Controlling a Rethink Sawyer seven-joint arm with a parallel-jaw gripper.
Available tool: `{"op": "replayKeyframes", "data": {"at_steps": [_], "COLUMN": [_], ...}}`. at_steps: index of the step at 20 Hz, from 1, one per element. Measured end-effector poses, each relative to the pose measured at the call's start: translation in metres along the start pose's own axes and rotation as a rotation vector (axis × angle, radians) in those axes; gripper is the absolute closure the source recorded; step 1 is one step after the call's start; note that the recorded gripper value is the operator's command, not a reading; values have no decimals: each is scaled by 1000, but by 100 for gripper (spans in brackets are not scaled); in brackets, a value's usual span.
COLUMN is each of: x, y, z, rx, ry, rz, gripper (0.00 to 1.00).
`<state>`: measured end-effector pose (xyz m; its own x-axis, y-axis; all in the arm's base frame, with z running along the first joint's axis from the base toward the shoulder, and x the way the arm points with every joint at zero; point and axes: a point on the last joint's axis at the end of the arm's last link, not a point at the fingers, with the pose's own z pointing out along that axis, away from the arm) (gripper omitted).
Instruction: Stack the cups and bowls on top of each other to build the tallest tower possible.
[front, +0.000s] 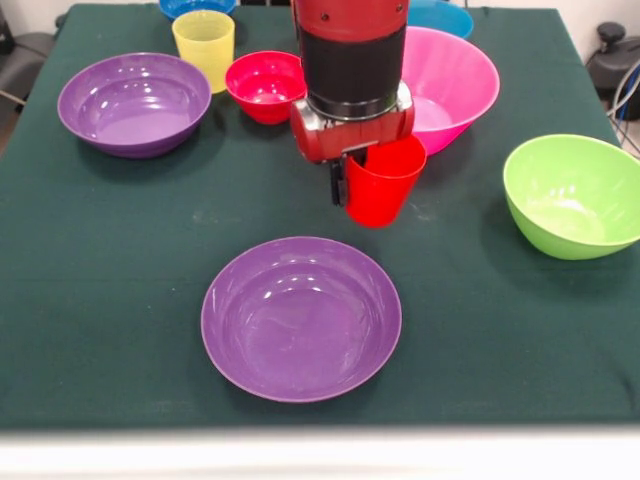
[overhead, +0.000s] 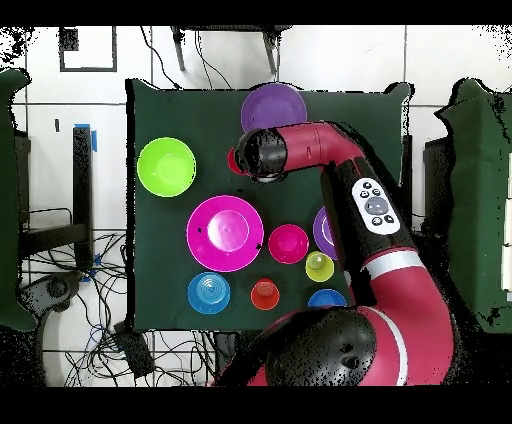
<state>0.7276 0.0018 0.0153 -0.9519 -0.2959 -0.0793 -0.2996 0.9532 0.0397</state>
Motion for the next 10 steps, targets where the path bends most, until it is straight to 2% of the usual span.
{"op": "replayKeyframes", "data": {"at_steps": [10], "x": [-9], "y": [-14], "z": [-40], "rx": [48], "ry": [-37], "rz": [-5], "gripper": [100]}}
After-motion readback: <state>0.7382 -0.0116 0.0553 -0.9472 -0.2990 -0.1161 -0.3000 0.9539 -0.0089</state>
